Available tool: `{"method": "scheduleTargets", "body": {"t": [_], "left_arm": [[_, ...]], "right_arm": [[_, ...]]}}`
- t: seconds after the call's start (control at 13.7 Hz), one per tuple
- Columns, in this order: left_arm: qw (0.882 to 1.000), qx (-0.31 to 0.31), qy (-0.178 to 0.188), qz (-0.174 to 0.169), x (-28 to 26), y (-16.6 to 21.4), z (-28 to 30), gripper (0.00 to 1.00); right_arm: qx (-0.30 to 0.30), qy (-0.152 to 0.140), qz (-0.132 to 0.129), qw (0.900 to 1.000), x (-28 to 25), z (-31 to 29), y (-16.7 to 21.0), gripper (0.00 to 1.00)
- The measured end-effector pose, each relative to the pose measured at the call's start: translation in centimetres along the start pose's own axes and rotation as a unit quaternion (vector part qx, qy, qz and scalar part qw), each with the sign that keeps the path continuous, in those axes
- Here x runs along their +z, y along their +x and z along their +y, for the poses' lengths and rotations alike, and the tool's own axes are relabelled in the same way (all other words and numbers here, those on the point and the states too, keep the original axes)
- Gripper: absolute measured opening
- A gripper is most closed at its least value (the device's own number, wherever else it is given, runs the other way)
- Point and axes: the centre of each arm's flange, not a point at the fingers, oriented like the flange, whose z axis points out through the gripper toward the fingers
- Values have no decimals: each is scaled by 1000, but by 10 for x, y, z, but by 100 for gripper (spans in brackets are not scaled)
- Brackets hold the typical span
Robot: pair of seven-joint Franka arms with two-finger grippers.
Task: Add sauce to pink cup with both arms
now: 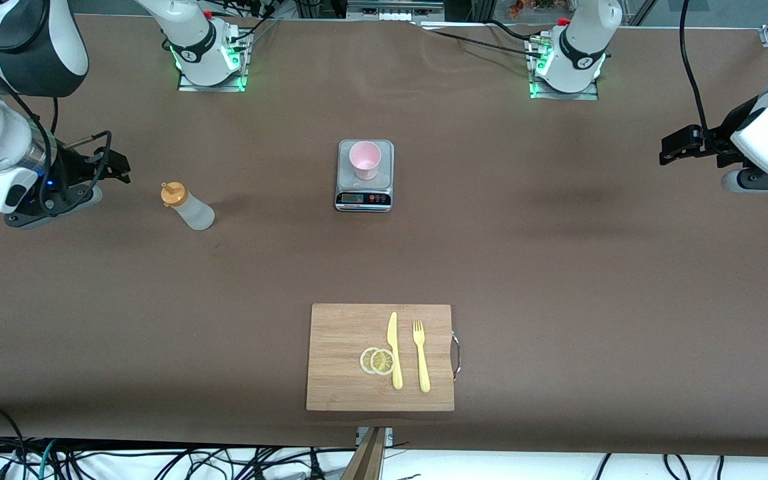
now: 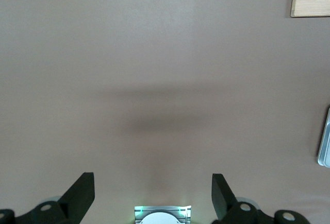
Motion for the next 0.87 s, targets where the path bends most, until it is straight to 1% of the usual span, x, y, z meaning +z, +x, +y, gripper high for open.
{"method": "scheduleTargets", "body": {"t": [0.15, 0.22, 0.58, 0.87], "left_arm": [[1000, 0, 0, 0, 0, 0, 0, 100], [1000, 0, 0, 0, 0, 0, 0, 100], [1000, 0, 0, 0, 0, 0, 0, 100], [1000, 0, 0, 0, 0, 0, 0, 100]], "right_arm": [[71, -6, 8, 997, -13, 0, -7, 100], [96, -7, 11, 995, -20, 1, -12, 100], [154, -6, 21, 988, -41, 26, -28, 100], [205, -4, 38, 978, -58, 32, -30, 100]]}}
